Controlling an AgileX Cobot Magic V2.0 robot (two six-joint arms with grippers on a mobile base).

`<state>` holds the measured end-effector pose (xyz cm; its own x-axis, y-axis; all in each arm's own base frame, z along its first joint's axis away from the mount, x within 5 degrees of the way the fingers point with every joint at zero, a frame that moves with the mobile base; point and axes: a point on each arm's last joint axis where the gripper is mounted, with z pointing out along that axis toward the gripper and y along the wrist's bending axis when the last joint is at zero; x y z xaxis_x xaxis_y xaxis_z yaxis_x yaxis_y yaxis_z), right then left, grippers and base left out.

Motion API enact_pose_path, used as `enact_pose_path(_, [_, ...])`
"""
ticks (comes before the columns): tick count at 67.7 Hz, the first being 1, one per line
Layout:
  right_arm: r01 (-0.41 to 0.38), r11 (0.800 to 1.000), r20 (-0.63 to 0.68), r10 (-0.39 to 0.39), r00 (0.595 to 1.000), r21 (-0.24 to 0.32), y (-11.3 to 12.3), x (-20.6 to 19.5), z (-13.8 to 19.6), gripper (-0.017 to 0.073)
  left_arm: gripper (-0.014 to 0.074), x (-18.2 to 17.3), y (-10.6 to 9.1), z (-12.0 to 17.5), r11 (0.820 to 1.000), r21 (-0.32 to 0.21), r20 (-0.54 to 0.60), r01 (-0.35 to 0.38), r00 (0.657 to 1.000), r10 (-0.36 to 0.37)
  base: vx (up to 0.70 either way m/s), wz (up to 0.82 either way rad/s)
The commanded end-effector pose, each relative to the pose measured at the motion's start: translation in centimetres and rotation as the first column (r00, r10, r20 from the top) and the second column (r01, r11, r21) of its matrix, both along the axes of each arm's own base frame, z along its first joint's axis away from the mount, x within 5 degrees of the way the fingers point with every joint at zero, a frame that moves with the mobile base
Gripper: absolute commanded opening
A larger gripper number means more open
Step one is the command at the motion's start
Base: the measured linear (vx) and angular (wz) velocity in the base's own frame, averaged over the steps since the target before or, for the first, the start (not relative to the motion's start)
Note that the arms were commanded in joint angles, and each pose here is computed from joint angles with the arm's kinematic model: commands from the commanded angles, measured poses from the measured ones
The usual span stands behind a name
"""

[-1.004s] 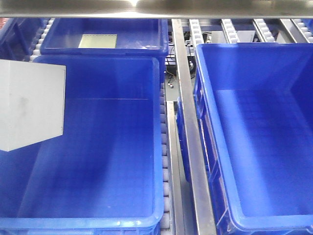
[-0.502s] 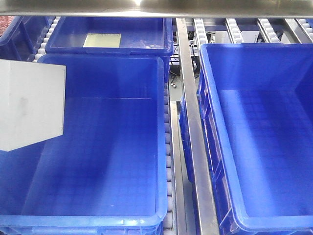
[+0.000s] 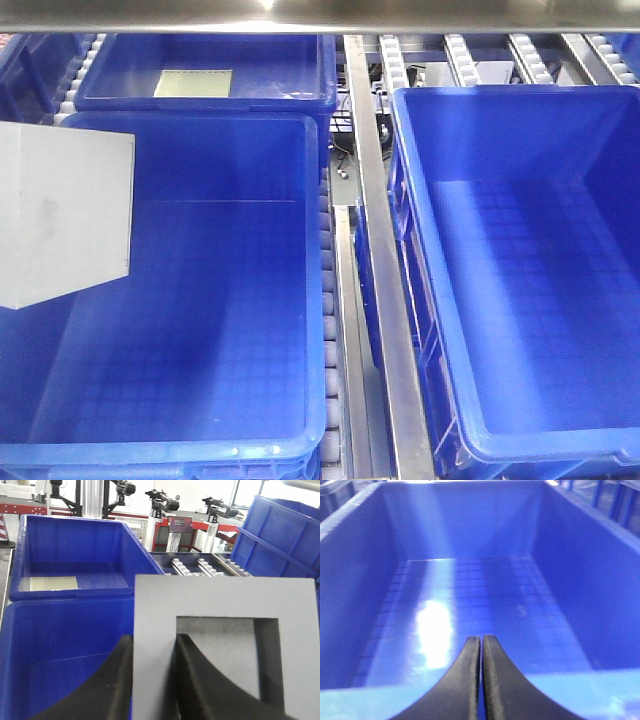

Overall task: Sort gray base to blue bin
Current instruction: 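Position the base in front of the open blue bins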

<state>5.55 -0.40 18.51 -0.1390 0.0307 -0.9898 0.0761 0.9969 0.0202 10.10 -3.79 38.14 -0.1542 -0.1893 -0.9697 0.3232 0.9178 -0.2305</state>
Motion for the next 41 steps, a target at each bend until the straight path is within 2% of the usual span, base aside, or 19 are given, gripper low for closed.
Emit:
enact_pose_path(1, [0.005, 1.0, 0.072, -0.004, 0.997, -0.026, -0.04, 0.01, 0.58, -0.0005, 0.0004, -0.31, 0.1, 2.26, 0.998, -0.069, 0.133, 0.007, 0.991, 0.002, -0.01, -0.09])
enact_pose_path(41, [0.005, 1.0, 0.072, -0.004, 0.997, -0.026, -0.04, 0.01, 0.58, -0.0005, 0.0004, -0.31, 0.1, 2.26, 0.998, -0.069, 0.133, 0.007, 0.991, 0.002, 0.0, 0.0])
